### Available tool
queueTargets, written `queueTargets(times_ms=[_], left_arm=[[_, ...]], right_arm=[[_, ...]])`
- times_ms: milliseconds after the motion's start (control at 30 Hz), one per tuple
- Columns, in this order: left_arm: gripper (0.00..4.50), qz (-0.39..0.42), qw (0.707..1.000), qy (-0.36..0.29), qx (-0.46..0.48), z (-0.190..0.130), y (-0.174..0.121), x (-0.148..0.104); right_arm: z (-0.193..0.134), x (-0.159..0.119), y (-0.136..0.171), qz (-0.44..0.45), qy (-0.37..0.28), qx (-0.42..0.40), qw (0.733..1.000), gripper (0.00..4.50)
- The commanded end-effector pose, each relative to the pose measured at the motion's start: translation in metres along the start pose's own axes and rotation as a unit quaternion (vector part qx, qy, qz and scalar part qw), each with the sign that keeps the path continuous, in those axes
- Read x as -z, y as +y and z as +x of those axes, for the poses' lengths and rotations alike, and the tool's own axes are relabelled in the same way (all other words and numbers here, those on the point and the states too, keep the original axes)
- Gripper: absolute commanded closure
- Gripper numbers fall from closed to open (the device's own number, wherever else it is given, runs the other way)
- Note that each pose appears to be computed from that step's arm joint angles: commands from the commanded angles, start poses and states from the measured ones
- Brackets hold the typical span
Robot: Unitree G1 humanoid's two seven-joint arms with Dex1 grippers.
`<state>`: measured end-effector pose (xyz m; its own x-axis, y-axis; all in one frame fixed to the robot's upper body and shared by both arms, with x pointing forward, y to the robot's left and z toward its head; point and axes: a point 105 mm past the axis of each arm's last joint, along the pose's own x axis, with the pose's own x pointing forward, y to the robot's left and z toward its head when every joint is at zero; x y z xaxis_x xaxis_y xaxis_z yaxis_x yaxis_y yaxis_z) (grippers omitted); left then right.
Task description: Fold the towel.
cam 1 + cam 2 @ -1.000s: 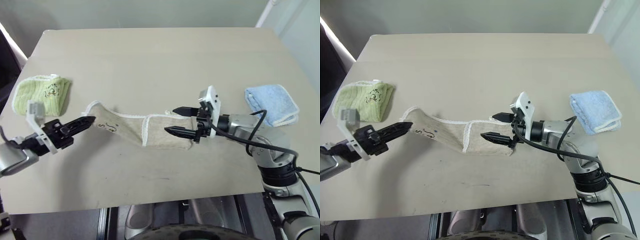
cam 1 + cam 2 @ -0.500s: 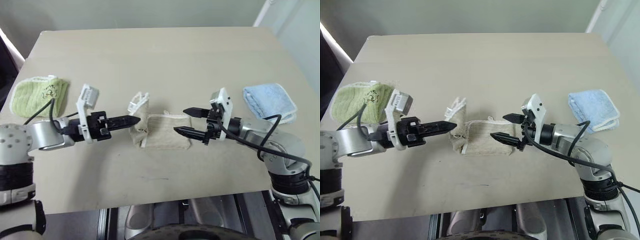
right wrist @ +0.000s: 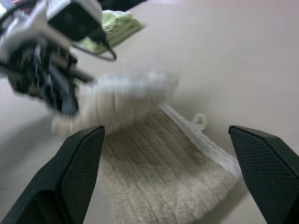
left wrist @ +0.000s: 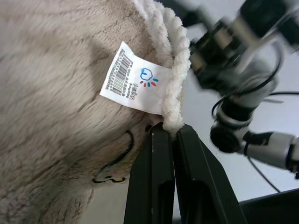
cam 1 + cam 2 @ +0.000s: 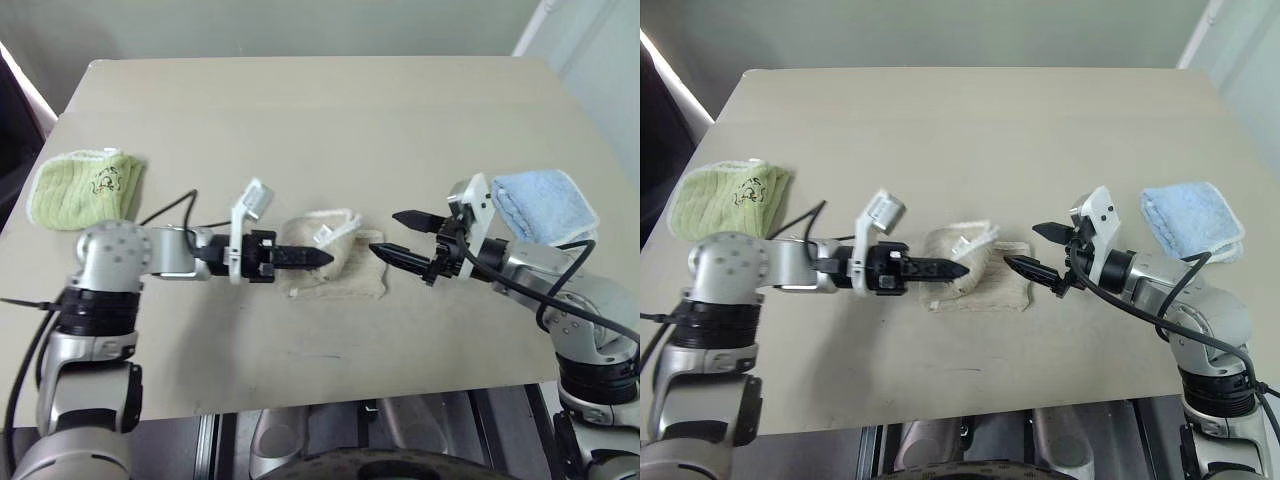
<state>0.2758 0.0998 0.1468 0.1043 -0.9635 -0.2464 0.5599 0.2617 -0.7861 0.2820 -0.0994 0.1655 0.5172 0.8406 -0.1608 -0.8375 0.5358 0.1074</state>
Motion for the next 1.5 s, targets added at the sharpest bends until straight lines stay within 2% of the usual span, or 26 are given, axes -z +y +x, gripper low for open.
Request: queueTargets(times_ms=[33,300,400,500,567,767,933,1000,1100,1267,1333,1433,1467,1500], left_arm=[[4.47,0.023,1.000,0.008,0.013,0.009,-0.004,-0.007],[4.47,0.030,0.999,0.024,0.021,0.026,0.003,-0.006],[3.76,0.028,0.999,0.026,0.030,0.032,0.005,-0.004],[2.86,0.031,0.999,0.016,0.036,0.036,0.006,-0.007],[2.04,0.040,0.998,0.004,0.045,0.037,0.005,-0.011],[0.03,0.065,0.994,-0.029,0.079,0.028,-0.014,-0.027],[0.03,0.172,0.976,-0.107,0.080,0.010,-0.037,-0.052],[0.03,0.226,0.967,-0.109,0.040,0.001,-0.032,-0.053],[0.00,0.285,0.955,-0.076,-0.021,-0.016,-0.013,-0.039],[0.00,0.353,0.933,-0.044,-0.058,-0.030,0.006,-0.021],[0.00,0.375,0.923,-0.073,-0.044,-0.027,0.006,-0.022],[0.61,0.409,0.906,-0.093,-0.060,-0.021,0.015,-0.024],[0.63,0.418,0.901,-0.091,-0.068,-0.020,0.018,-0.023],[0.63,0.429,0.896,-0.097,-0.067,-0.018,0.021,-0.023]], right_arm=[[-0.004,-0.009,0.005,-0.022,-0.015,0.004,1.000,0.00],[-0.006,-0.009,0.005,-0.021,-0.017,0.017,0.999,0.00],[-0.007,-0.008,0.005,-0.021,-0.016,0.021,0.999,0.00],[-0.007,-0.007,0.005,-0.022,-0.015,0.024,0.999,0.00],[-0.008,-0.006,0.005,-0.023,-0.013,0.026,0.999,0.00],[-0.009,-0.007,0.005,-0.022,-0.016,0.025,0.999,0.00],[-0.010,-0.014,0.004,-0.022,-0.027,0.023,0.999,0.00],[-0.010,-0.017,0.004,-0.025,-0.032,0.020,0.999,0.00],[-0.007,-0.024,0.006,-0.034,-0.046,0.014,0.998,0.59],[0.001,-0.031,0.007,-0.040,-0.061,0.004,0.997,2.32],[0.006,-0.032,0.009,-0.041,-0.061,-0.006,0.997,3.03],[0.015,-0.032,0.010,-0.039,-0.058,-0.017,0.997,4.09],[0.019,-0.031,0.011,-0.038,-0.056,-0.021,0.997,4.47],[0.026,-0.029,0.012,-0.036,-0.052,-0.026,0.998,4.49]])
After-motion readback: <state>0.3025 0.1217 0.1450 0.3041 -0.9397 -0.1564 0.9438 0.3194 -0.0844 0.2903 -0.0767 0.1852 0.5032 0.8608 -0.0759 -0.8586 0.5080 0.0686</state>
